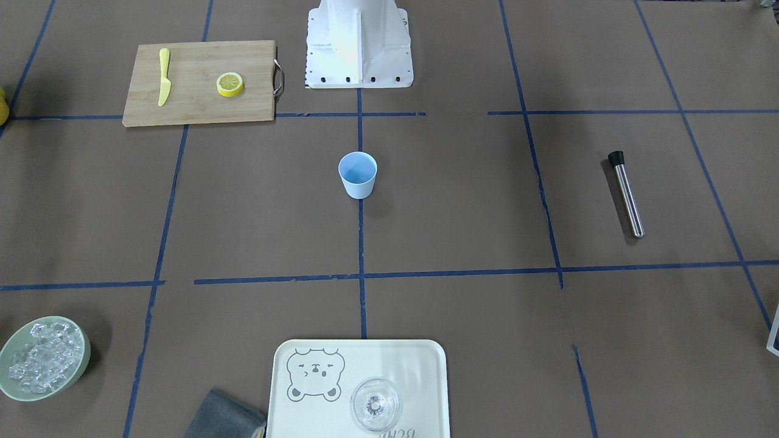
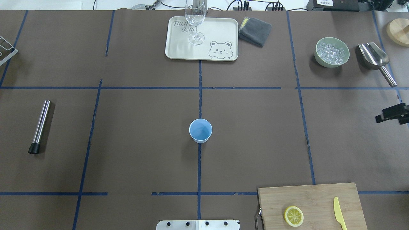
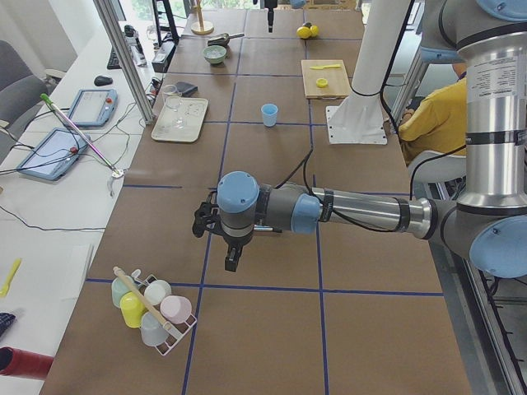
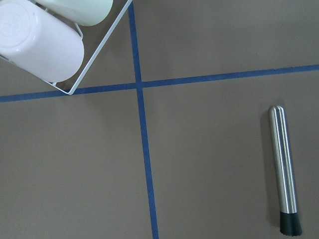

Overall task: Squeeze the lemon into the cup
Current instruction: 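Lower the right gripper onto the lemon slice on the cutting board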

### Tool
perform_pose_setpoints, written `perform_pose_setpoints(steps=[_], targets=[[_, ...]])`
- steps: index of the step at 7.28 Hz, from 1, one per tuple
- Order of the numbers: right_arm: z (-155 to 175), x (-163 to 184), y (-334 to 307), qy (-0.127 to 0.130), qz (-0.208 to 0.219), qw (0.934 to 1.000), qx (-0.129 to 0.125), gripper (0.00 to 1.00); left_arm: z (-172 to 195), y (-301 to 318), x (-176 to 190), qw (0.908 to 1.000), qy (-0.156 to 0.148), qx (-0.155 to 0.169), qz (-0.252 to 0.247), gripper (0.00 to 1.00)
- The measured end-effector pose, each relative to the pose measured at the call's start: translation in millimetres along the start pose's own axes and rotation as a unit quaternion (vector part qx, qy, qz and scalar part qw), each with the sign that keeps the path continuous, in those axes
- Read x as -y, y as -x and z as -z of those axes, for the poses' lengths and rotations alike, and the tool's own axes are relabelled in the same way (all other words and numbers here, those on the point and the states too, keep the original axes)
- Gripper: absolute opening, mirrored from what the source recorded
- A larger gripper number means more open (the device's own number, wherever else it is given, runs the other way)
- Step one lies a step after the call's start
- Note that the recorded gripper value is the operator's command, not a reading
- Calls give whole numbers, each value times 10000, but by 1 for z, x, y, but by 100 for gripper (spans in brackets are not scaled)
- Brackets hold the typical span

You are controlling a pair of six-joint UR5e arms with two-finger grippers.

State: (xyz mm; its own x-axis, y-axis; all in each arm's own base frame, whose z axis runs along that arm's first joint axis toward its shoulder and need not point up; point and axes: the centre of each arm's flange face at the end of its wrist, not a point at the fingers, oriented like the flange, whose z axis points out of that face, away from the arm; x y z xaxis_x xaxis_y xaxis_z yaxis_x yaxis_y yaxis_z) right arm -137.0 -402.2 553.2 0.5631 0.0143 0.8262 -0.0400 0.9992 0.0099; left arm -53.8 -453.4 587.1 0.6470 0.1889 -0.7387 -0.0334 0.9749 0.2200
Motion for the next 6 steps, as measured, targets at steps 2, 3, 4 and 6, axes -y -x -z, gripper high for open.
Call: perform_pose_setpoints(steps=[2,3,4,6], targets=[[-29,-49,73,-203,-173,9996,77,100,0,-7,2,9998,-55,-168,-92,100],[-33,-82,112,-216,-317,9992,138,100,0,-10,2,9996,-70,-253,-130,100],[-40,-117,153,-206,-481,9984,205,100,1,-12,4,9993,-135,-287,-213,100],[-60,-188,217,-321,-606,9976,52,100,2,-18,8,9976,-352,-303,-513,100]])
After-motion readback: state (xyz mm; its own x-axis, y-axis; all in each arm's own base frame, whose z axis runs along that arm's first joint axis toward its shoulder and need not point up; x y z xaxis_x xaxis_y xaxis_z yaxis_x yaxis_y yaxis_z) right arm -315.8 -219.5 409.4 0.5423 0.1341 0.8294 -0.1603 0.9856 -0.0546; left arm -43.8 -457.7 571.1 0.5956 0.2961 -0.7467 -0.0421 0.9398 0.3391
